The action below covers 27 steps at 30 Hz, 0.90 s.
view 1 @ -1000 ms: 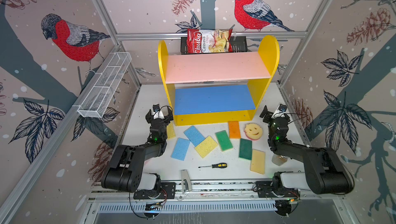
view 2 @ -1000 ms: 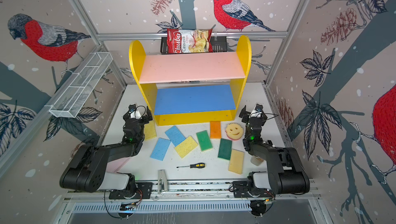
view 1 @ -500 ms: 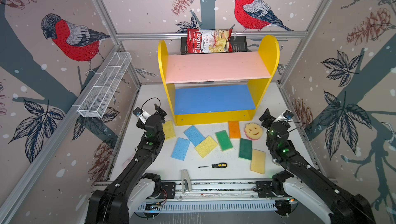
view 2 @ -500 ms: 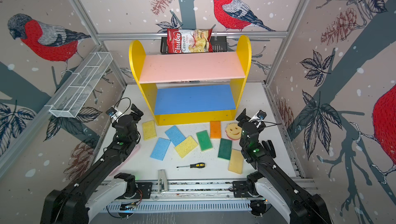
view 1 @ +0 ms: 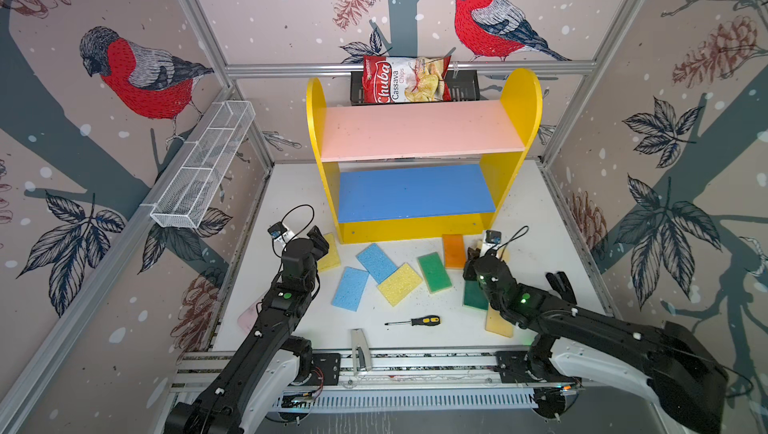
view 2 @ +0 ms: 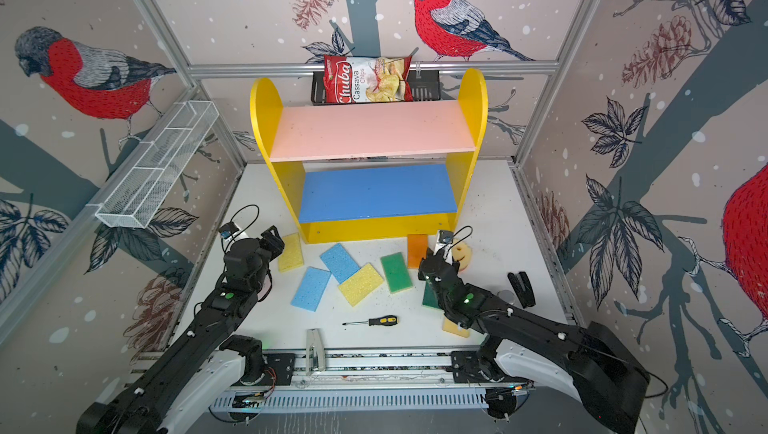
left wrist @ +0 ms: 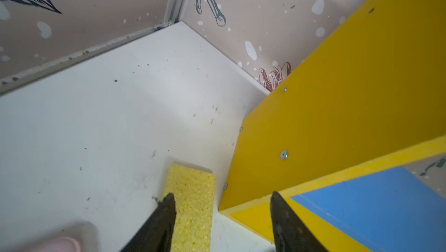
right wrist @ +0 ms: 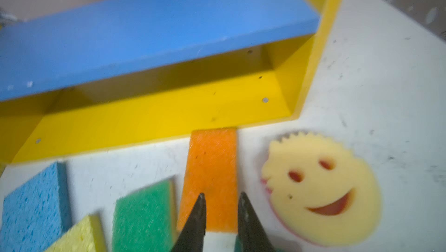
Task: Place and organize the cleaning sponges onto the shelf
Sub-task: 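Move both grippers forward from rest toward the sponges in front of the shelf, then position the right gripper over the green sponge while the left gripper hovers near the shelf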
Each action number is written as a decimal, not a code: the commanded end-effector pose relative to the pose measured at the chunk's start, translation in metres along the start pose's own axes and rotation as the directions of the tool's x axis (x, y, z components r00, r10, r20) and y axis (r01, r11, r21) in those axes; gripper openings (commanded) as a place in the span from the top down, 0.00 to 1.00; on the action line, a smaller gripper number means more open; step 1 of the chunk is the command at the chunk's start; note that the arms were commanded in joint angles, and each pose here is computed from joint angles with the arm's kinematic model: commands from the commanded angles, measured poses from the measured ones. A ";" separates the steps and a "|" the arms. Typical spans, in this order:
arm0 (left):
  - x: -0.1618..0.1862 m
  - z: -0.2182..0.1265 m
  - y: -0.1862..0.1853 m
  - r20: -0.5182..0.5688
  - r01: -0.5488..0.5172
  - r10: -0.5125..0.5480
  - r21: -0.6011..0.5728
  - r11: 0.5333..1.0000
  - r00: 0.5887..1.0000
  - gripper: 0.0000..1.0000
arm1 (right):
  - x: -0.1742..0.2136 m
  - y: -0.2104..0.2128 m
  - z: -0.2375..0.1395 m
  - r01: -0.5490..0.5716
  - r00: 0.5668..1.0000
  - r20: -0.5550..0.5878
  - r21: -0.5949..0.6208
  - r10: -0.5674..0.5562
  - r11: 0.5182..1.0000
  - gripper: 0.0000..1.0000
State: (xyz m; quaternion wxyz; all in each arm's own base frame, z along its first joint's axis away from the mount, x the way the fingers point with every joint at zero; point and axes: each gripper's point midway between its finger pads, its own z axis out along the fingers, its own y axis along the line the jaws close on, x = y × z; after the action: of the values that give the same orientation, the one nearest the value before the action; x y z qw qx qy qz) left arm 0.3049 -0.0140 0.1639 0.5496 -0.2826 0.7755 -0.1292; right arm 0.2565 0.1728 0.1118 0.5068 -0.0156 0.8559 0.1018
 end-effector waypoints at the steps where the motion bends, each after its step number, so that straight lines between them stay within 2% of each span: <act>1: 0.030 -0.002 -0.005 -0.116 0.012 -0.006 0.055 0.998 0.993 0.42 | 0.016 0.029 0.003 -0.012 0.998 -0.070 -0.087 0.006 0.996 0.72; 4: 0.049 -0.005 -0.008 -0.159 -0.015 0.025 0.064 0.998 0.987 0.43 | 0.034 0.040 0.008 -0.024 0.988 -0.157 -0.102 0.008 0.994 0.72; 9: 0.081 -0.014 -0.023 -0.220 -0.035 0.058 0.108 0.994 0.974 0.43 | 0.044 0.042 0.011 -0.047 0.973 -0.231 -0.114 0.020 0.992 0.67; 14: 0.096 -0.021 -0.036 -0.215 -0.035 0.062 0.131 0.991 0.975 0.42 | 0.067 0.039 0.019 -0.068 0.941 -0.339 -0.130 0.020 0.989 0.67; 27: 0.121 -0.018 -0.081 -0.250 -0.056 0.109 0.210 0.976 0.962 0.41 | 0.088 0.037 0.026 -0.079 0.913 -0.409 -0.141 0.015 0.987 0.61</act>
State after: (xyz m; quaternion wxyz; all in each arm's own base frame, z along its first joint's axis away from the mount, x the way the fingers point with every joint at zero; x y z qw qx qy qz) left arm 0.2747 -0.1454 0.1029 0.4530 -0.1644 0.8519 -0.2049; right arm 0.2333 0.2163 0.0298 0.3205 -0.0582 0.9318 0.1599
